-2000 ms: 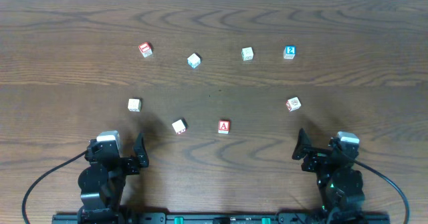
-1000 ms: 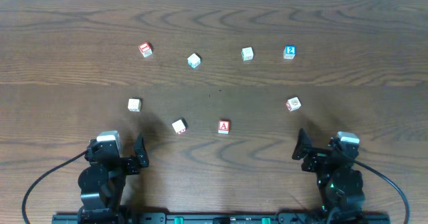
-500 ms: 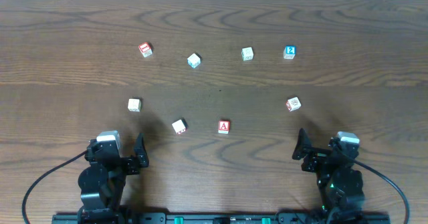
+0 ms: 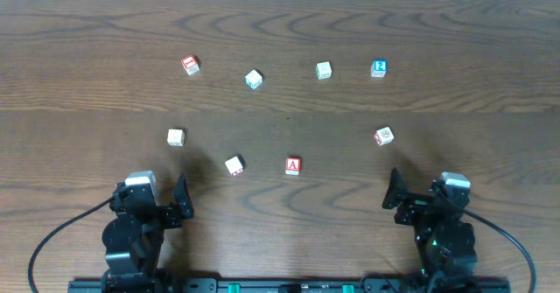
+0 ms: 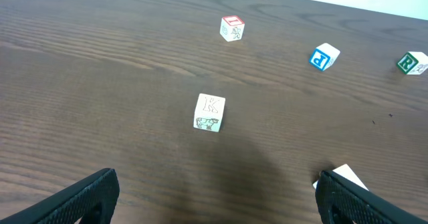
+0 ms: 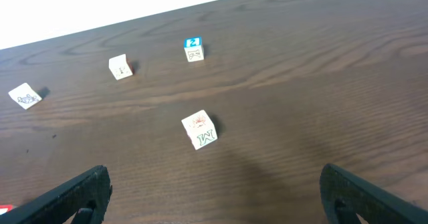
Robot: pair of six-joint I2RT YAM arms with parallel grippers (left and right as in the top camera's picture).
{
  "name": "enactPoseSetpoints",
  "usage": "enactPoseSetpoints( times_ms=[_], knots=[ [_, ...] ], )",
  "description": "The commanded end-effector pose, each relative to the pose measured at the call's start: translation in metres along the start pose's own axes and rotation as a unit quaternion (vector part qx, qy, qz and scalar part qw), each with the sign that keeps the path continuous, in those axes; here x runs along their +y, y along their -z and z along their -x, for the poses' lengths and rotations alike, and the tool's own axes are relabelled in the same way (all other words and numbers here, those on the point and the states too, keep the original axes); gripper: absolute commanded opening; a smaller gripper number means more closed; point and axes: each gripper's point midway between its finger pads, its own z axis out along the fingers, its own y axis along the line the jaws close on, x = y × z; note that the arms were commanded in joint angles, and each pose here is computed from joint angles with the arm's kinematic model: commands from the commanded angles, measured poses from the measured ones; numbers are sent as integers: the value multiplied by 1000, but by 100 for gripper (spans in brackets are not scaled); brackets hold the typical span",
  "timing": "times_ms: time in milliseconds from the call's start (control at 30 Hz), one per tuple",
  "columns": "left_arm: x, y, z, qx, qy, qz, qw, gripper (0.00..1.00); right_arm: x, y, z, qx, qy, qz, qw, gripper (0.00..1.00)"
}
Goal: Spell out Ai2
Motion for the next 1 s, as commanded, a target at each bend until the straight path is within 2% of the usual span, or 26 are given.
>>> enactPoseSetpoints(
  times_ms=[0,133,333,567,833,967],
  knots=[
    [-5,-3,-4,0,14,-15,1000,95,-1,0,0,-3,4,-1,1000,99],
    [-13,-2,11,-27,13,-37,999,95,-1,0,0,-3,4,-1,1000,99],
    [-20,1,54,-80,28,-50,995,95,-1,0,0,-3,4,-1,1000,99],
    [-24,-20,100,-52,17,-45,998,95,-1,0,0,-3,4,-1,1000,99],
    [-23,-106,168,20,-15,-24,999,95,-1,0,0,-3,4,-1,1000,99],
    [-21,-175,194,62,-10,-18,998,95,-1,0,0,-3,4,-1,1000,99]
  ],
)
